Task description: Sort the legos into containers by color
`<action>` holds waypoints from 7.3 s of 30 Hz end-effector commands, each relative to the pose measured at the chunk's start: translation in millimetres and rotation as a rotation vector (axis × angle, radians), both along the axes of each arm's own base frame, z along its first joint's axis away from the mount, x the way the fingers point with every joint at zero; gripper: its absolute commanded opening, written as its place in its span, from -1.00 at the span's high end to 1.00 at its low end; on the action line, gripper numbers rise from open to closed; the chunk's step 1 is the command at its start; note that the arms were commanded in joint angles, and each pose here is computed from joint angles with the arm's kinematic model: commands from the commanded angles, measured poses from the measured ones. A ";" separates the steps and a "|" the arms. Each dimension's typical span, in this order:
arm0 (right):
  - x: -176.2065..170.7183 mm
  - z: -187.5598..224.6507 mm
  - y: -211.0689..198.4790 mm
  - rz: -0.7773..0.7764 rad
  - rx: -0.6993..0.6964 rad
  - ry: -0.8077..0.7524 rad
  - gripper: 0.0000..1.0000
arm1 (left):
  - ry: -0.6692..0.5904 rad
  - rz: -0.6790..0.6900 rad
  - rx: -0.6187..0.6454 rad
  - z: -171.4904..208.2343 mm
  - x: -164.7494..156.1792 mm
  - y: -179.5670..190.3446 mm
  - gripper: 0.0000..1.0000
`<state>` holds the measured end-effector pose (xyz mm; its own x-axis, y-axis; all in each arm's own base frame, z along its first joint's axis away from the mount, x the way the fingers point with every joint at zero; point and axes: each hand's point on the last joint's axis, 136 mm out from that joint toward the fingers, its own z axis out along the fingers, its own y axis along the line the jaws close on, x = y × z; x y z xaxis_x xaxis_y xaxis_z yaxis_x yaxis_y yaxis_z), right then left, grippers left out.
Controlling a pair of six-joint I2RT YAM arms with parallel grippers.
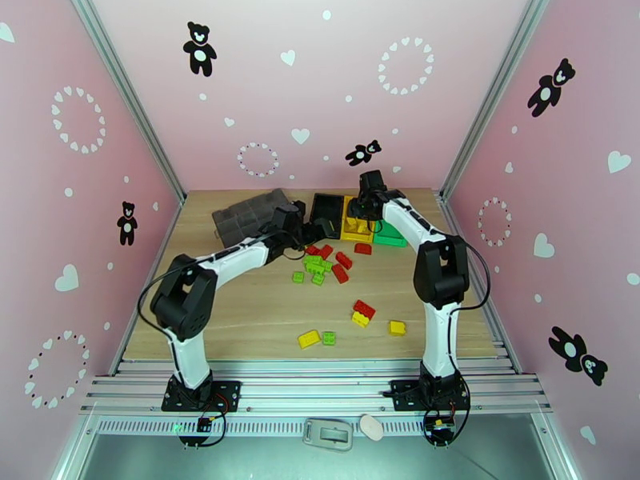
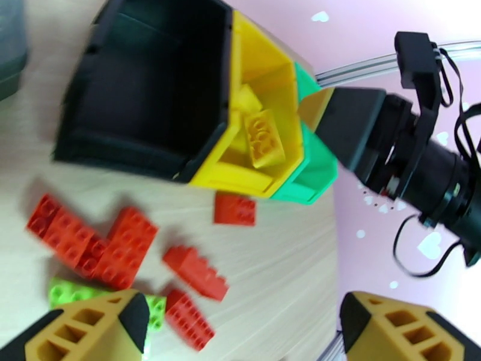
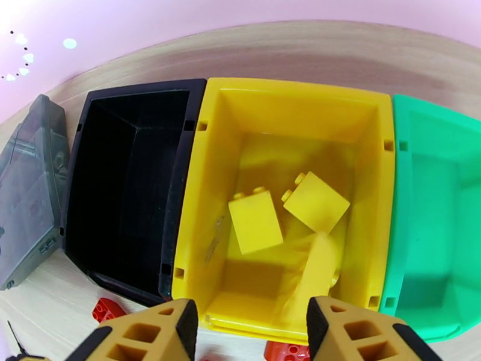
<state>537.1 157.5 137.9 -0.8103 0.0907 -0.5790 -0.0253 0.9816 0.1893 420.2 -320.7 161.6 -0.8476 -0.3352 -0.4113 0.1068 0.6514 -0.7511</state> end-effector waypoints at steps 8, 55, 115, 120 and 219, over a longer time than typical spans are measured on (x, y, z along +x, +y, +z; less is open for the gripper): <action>-70.1 52.7 6.7 0.082 0.050 -0.069 -0.24 | 0.013 0.073 0.259 -23.1 -68.3 67.6 -0.75; -373.6 -117.4 160.3 1.033 -0.593 0.121 -0.71 | 0.169 0.321 0.149 -64.1 -140.2 206.0 -0.82; -95.5 11.0 10.2 0.094 -0.101 -0.043 0.35 | 0.047 -0.003 -0.112 -7.5 -8.9 -3.4 -0.74; -58.0 14.3 -0.9 0.036 -0.093 -0.047 0.35 | 0.012 -0.009 -0.082 7.8 12.8 -13.4 -0.75; -326.5 -116.3 11.2 0.330 -0.303 0.355 -0.07 | -0.005 0.089 0.187 -33.3 -98.6 59.7 -0.73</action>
